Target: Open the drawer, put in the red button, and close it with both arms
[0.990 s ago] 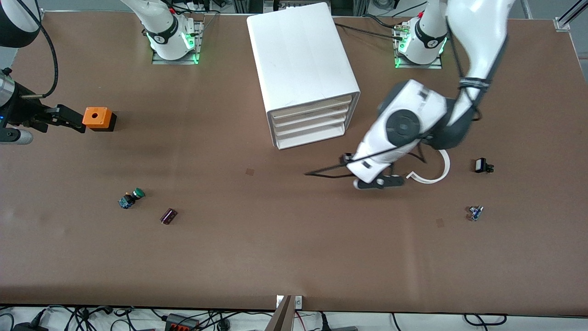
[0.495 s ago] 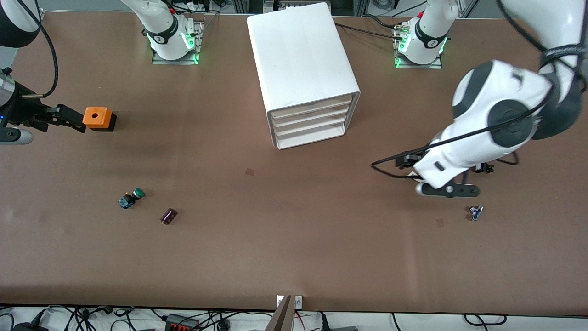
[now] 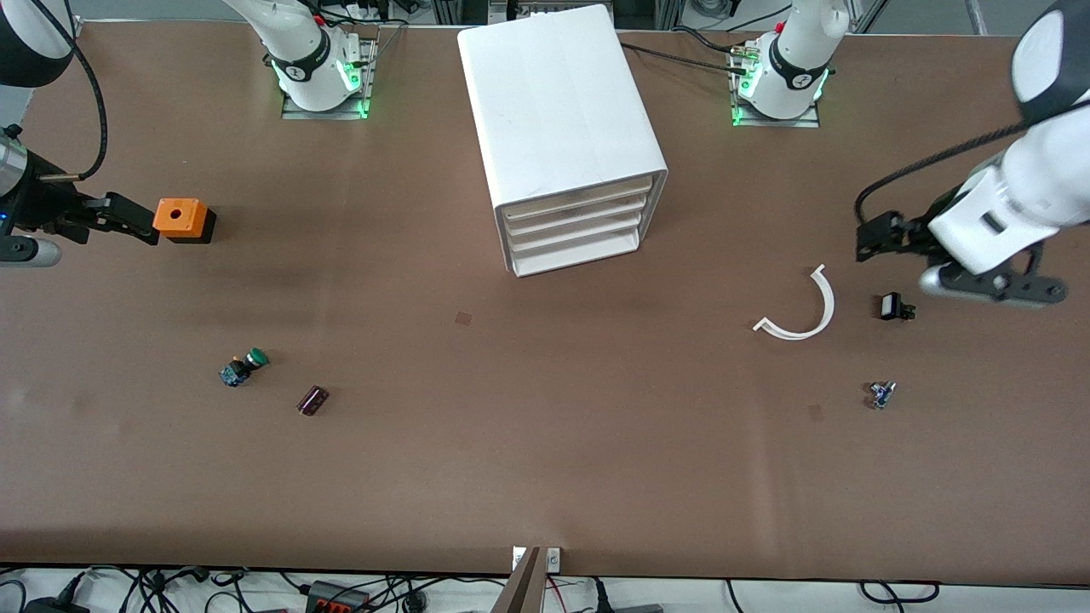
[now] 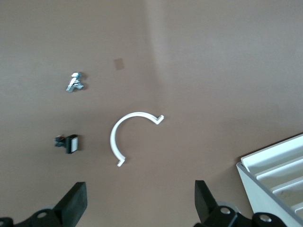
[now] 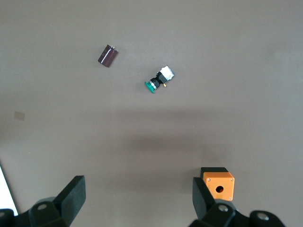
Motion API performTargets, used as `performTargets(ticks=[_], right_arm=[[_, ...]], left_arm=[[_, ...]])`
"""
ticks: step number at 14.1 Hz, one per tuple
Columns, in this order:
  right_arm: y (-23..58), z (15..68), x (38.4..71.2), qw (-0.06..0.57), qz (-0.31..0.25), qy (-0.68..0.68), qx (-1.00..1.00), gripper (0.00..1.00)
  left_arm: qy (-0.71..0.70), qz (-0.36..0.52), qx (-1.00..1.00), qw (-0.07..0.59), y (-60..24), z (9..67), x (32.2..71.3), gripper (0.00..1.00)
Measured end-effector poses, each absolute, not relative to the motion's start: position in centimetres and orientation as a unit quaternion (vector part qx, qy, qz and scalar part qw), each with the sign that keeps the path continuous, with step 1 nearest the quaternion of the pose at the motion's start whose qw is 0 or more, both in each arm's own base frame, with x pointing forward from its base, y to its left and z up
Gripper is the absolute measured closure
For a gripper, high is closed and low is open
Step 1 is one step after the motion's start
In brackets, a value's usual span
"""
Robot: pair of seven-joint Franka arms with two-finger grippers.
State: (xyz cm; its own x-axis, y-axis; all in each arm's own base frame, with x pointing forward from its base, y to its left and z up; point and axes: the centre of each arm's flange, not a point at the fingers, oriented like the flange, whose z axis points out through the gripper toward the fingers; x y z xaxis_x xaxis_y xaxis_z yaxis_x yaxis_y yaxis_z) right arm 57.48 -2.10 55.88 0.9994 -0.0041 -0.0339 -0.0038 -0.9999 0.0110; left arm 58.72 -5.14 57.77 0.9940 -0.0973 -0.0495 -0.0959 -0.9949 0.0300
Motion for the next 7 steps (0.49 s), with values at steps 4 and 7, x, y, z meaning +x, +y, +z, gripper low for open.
performTargets(ticks=[4, 7], right_arm=[[-2.1, 55.9, 57.5, 0.005, -0.018, -0.002, 1.000, 0.00], [-2.0, 55.8, 57.4, 0.005, -0.020, -0.002, 1.000, 0.00]], left_arm=[[-0.036, 0.007, 0.999, 0.012, -3.6, 58.7, 56.8, 0.00], [-0.036, 0.008, 0.999, 0.012, -3.7, 57.9, 56.3, 0.00]])
